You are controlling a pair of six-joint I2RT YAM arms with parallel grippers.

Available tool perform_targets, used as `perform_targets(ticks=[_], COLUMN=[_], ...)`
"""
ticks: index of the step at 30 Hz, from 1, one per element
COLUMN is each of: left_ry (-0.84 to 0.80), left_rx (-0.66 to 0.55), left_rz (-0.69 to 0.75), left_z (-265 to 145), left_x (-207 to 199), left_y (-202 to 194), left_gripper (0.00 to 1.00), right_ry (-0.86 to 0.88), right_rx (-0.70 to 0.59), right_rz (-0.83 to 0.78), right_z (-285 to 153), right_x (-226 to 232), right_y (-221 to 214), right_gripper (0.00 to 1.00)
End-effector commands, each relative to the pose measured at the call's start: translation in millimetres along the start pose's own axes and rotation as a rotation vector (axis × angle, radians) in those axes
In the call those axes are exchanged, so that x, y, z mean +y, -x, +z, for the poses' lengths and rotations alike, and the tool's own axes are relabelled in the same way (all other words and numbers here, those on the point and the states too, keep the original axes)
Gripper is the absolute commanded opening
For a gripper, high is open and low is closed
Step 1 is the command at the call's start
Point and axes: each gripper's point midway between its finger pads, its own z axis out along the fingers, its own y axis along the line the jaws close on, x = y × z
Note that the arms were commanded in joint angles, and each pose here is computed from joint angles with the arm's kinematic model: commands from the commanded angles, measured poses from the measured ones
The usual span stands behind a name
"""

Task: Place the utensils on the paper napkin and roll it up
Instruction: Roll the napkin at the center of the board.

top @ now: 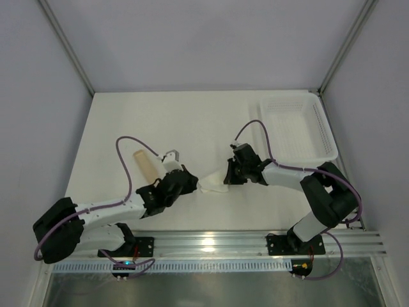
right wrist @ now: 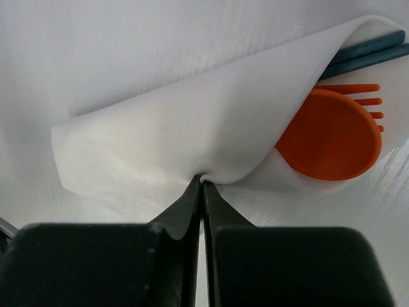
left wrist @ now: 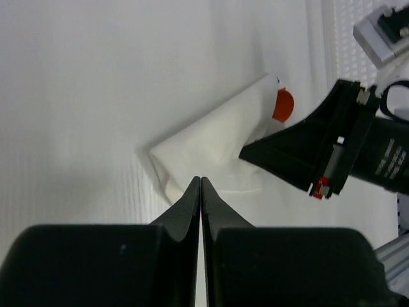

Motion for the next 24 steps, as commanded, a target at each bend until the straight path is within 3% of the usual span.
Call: perform_targets(ticks=[1, 7, 14, 24], left_ry=[-0.076, -0.210, -0.438, -0.483], left_rx=[0.054, 0.166, 0.177, 0.212], left_rz=[0.003, -0.072, -0.098, -0.208], left_z=[13, 35, 39, 69], left_x=[-7, -9, -36, -39], left_y=[16, 23, 21, 4], left_gripper=[0.00, 0.00, 0.00, 0.00], right_ry=[-0.044, -0.029, -0.026, -0.023], right_rx=[0.010, 0.019, 0.017, 0.025], right_rz=[-0.023, -0.024, -0.028, -0.032], right_z=[2, 4, 5, 5], right_x=[-11, -9, -7, -7], right_y=[-2, -3, 0, -2], right_gripper=[0.04, 0.04, 0.04, 0.04])
